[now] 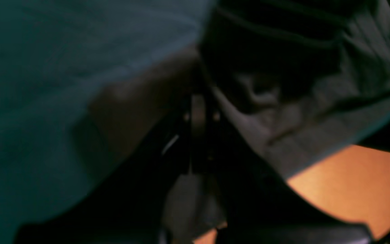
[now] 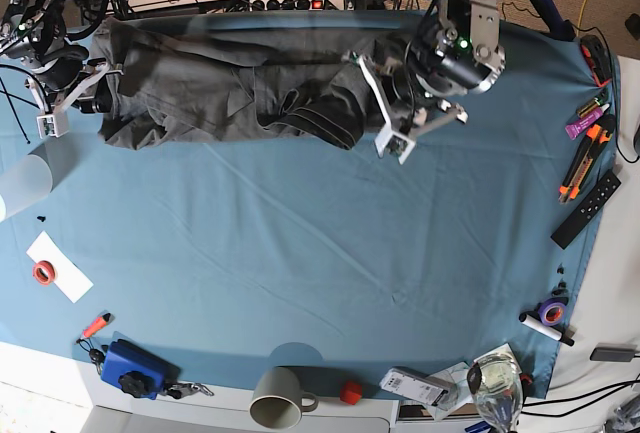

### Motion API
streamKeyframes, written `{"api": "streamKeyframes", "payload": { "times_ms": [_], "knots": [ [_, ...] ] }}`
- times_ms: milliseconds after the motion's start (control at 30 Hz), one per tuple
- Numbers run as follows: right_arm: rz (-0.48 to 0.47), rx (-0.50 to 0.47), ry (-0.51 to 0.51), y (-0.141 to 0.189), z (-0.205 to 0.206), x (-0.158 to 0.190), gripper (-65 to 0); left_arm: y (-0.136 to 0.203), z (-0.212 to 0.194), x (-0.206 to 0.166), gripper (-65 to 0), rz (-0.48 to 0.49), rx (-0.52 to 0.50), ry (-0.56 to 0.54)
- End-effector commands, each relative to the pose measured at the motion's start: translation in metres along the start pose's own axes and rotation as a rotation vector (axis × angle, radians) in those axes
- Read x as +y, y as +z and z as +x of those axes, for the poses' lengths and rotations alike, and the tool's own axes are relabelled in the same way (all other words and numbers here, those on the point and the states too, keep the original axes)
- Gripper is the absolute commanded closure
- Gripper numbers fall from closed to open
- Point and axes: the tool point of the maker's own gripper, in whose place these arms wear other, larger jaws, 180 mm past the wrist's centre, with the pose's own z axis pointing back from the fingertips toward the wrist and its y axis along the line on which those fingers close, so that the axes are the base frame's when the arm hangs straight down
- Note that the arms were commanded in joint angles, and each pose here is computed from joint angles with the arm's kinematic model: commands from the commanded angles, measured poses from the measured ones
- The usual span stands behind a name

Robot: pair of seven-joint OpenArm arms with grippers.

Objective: Fold the T-shirt properly

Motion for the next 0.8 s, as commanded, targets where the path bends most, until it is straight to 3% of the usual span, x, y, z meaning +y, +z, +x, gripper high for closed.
{"api": "streamKeyframes", "payload": {
  "times_ms": [0,233,433,533,767],
  "knots": [
    [-0.009,-0.047,0.022,0.005,0.015,-0.004,-16.1,0.003,0.01,-0.005,0.0,-0.017,-0.042,-0.001],
    [-0.009,-0.047,0.022,0.005,0.015,-0.004,-16.1,0.003,0.01,-0.014,0.0,-0.066,-0.053,-0.044],
    [-0.009,-0.046,0.022,0.005,0.015,-0.004,-16.1,0.015,-0.001,-0.068,0.0,-0.364,-0.039,-0.065],
    [-0.009,-0.047,0.022,0.005,0.015,-0.004,-16.1,0.021,-0.018,-0.086,0.0,-0.453,0.004,-0.063],
    [-0.01,-0.047,0.023,0.005,0.015,-0.004,-16.1,0.023,-0.018,-0.085,0.0,-0.44,0.01,-0.007]
  ]
}}
